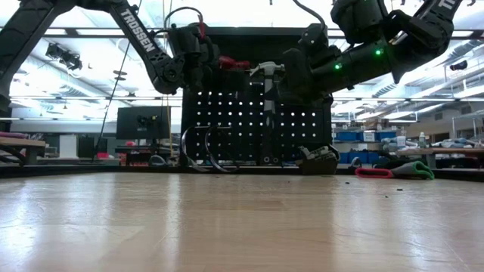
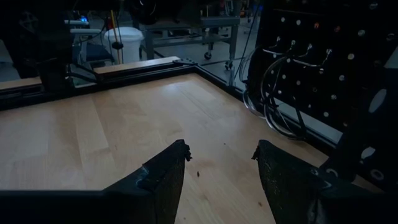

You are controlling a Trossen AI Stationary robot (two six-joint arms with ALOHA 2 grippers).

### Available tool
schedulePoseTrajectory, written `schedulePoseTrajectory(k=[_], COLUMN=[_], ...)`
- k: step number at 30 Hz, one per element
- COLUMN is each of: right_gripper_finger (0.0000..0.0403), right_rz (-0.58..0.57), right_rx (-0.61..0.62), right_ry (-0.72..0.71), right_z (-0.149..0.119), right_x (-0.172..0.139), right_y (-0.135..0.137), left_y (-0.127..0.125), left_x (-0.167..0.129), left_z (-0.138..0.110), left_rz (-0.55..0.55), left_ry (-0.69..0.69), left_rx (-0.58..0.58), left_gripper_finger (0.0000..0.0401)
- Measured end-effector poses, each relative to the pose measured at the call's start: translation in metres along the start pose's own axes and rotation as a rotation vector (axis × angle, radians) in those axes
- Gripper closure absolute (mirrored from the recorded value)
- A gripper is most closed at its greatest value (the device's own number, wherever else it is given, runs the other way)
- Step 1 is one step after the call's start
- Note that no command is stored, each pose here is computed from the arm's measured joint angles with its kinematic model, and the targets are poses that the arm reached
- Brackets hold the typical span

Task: Hang tools onto peg board
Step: Remove the allen wrench from the peg board

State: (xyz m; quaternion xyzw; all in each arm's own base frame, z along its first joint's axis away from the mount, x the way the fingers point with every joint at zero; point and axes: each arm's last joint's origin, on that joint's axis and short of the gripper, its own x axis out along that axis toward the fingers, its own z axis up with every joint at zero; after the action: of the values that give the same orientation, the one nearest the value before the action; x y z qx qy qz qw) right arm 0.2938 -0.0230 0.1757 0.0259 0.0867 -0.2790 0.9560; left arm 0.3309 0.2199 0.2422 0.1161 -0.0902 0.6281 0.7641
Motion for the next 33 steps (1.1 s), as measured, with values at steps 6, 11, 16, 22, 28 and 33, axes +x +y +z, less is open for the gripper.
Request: schedulePoseTrajectory(k=[6, 11, 16, 22, 28, 33], right_gripper_finger=[0.0198, 0.0198, 0.0198, 0.0204, 0.0216, 0.0224], right_rz=[-0.002, -0.004, -0.005, -0.045, -0.054, -0.053], right_rx=[-0.012, -0.020, -0.025, 0.018, -0.003, -0.005], right_ry=[0.021, 0.035, 0.035, 0.069, 0.111, 0.112], right_z=[-0.002, -0.004, -0.003, 0.006, 0.003, 0.002], right_x=[0.000, 0.000, 0.000, -0.004, -0.006, -0.006], right_y=[0.000, 0.000, -0.001, -0.014, -0.015, -0.015], left_y=[-0.008, -0.012, -0.016, -0.006, 0.020, 0.037], left_x=[-0.009, -0.024, -0.050, -0.083, -0.114, -0.148], left_z=[0.004, 0.012, 0.021, 0.037, 0.059, 0.054], left_rz=[-0.002, 0.029, -0.021, -0.240, -0.550, -0.802], left_ry=[0.000, -0.035, 0.001, 0.170, 0.403, 0.688], left_rx=[0.004, 0.023, 0.079, 0.105, 0.142, 0.245], left_gripper_finger=[0.0400, 0.0400, 0.0401, 0.0401, 0.0401, 0.0401])
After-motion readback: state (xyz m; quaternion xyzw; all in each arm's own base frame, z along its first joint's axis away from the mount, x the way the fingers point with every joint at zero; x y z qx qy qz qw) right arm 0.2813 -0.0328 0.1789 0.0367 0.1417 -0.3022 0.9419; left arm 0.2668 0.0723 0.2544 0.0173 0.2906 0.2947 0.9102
